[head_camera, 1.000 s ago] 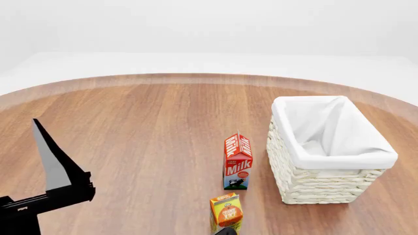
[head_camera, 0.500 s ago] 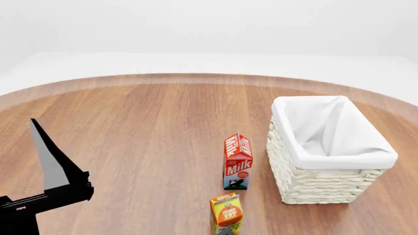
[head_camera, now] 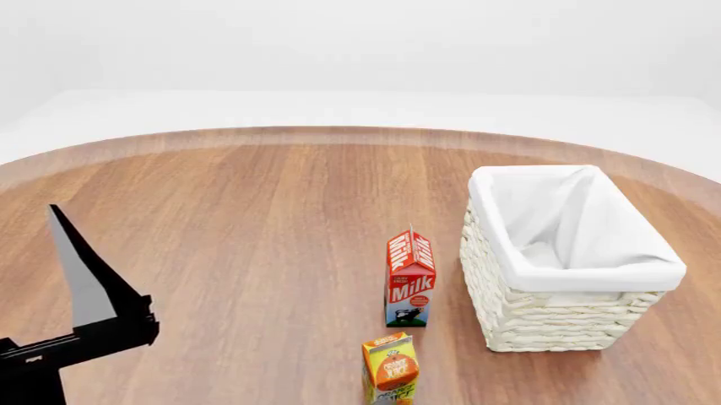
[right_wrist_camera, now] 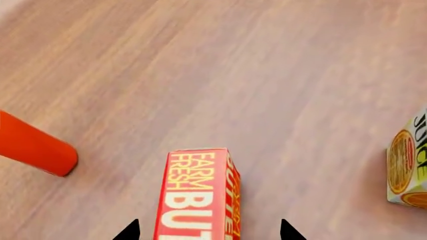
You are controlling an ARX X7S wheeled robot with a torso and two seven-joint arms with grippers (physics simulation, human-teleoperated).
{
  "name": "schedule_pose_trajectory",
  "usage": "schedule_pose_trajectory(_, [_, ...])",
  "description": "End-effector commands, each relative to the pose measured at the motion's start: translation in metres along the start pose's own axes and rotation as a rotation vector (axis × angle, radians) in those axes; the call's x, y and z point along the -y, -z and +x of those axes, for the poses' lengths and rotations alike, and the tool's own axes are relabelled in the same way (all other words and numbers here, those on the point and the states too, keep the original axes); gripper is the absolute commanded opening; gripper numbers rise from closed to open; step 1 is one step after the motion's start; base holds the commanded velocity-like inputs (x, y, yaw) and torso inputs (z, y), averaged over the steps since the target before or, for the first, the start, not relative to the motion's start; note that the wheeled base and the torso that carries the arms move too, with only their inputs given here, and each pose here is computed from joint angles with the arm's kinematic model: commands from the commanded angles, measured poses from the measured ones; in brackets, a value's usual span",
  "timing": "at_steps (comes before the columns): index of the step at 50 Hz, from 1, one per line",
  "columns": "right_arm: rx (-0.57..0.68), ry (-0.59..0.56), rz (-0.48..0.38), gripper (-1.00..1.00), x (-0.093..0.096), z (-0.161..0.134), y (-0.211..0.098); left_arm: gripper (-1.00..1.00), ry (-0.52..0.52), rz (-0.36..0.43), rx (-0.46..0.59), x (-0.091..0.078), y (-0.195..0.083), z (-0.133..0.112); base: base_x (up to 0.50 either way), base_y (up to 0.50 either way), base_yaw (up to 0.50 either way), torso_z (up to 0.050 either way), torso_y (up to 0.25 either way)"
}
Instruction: Pick up the cream cheese box and the butter, and put them in the basket.
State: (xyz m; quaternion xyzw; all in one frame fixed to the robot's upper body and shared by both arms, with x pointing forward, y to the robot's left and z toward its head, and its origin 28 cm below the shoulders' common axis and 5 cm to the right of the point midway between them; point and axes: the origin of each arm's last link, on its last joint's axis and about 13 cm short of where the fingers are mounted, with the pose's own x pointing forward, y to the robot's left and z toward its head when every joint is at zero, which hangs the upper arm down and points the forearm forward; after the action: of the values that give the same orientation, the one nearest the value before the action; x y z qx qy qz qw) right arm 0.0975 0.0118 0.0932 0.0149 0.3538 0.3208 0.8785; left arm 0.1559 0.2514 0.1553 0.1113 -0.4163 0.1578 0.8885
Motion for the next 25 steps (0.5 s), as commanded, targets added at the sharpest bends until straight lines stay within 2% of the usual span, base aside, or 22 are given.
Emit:
schedule_pose_trajectory(1, [-0.037,-0.005,0.014,1.0,0.0002,0.0046,0.0046,1.0,-0.002,0.001,0.0,-0.0003,0.0001,-0.0001,0.0,0.0,0.0,0.0,0.0])
schedule_pose_trajectory(25, [-0.07,-0.024,0.0,1.0,-0.0002,0.0099,0.0106,1.0,-0.005,0.001,0.001,-0.0016,0.0003,0.0,0.0,0.0,0.0,0.0,0.0])
